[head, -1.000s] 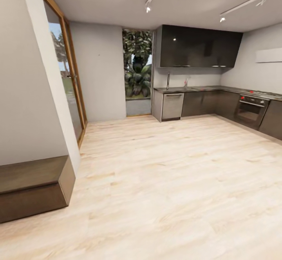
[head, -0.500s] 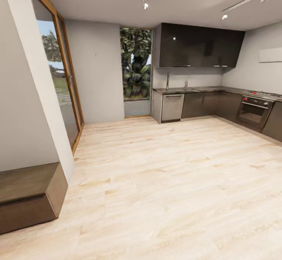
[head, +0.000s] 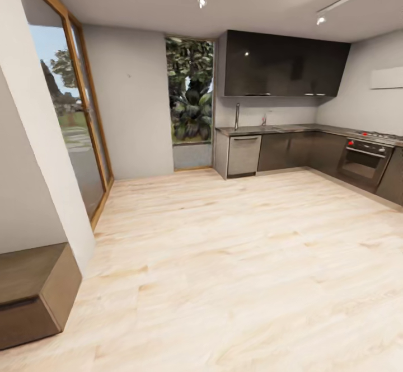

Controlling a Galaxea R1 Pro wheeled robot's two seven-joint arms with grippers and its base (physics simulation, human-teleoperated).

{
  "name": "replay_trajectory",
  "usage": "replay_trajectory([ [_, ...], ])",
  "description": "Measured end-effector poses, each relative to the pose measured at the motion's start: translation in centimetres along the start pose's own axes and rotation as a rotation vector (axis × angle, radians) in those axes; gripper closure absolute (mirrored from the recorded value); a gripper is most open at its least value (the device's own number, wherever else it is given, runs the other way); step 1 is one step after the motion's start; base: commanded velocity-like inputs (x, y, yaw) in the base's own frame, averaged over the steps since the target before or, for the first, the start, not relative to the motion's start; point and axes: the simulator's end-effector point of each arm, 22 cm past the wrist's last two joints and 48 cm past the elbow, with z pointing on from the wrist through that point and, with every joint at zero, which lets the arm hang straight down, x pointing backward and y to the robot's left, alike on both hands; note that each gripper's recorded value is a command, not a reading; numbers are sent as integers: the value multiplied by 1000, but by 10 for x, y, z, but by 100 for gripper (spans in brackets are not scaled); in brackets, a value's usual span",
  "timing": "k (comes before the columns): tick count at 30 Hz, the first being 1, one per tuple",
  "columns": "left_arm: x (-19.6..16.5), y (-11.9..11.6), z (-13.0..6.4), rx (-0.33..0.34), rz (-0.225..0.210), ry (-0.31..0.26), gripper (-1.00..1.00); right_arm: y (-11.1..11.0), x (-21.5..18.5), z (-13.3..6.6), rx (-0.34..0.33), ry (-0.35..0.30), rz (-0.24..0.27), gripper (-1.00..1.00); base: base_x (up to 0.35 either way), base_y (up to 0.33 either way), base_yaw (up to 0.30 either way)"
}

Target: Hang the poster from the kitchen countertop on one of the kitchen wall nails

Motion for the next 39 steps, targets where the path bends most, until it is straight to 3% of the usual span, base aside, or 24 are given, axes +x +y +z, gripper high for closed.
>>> replay_trajectory([
  [39,0,0,0,0,0,0,-100,1,0,0,-1,0,-3,-100,330,-17,-27],
])
